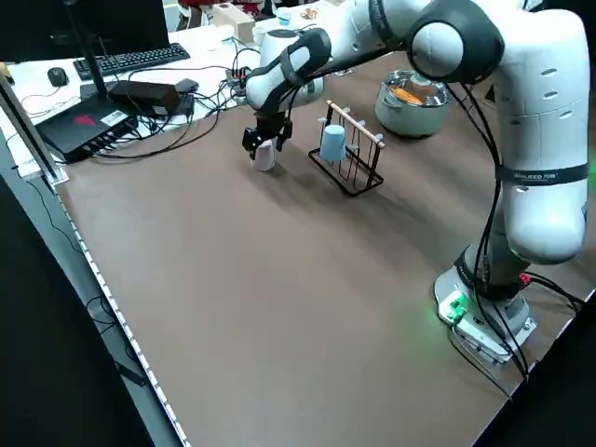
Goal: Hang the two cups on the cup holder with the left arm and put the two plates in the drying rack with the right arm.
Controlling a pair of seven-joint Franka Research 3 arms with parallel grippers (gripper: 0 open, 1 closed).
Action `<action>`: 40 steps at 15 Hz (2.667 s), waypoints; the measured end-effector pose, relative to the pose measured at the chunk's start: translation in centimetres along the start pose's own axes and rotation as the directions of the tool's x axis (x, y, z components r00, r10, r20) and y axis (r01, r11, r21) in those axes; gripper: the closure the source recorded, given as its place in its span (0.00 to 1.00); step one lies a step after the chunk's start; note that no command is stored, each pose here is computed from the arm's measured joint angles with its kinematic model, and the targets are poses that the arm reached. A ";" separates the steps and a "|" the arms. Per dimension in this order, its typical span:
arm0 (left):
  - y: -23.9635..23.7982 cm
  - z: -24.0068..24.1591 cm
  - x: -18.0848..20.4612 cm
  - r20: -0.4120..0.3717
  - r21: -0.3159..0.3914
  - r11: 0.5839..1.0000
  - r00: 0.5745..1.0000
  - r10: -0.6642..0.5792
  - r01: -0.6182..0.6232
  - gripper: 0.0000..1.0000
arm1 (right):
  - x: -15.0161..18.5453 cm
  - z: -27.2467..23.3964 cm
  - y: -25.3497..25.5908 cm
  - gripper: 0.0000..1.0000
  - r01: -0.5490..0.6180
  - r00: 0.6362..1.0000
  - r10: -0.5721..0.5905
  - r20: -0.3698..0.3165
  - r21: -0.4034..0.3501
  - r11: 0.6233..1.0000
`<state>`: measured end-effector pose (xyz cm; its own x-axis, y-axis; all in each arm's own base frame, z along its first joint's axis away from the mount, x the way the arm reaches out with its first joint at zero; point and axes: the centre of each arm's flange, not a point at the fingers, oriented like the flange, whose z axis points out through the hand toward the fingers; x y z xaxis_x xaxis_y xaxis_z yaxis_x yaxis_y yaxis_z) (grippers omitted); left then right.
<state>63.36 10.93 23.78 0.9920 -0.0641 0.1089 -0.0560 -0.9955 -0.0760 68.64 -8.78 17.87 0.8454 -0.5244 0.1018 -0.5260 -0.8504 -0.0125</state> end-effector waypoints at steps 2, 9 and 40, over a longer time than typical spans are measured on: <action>0.1 0.4 0.8 -0.013 -0.006 1.000 1.000 0.003 -0.003 0.00 | 0.2 0.0 0.1 0.63 -0.005 1.000 0.005 -0.014 0.008 1.000; 0.7 1.8 1.9 -0.057 -0.024 1.000 0.998 0.005 -0.006 0.00 | 0.8 -1.0 0.4 0.93 -0.007 1.000 0.008 -0.026 0.016 1.000; 12.1 -18.1 1.8 0.175 0.033 0.818 0.803 -0.570 0.574 0.32 | -15.2 -18.8 5.1 0.97 0.760 0.631 -0.631 0.451 -0.525 0.384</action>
<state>62.37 -2.52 41.00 0.8479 0.5284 -0.0422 0.5275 -0.8490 -0.0326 51.41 -4.34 34.98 0.9074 0.1864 -0.3766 0.3911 -0.7026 0.5945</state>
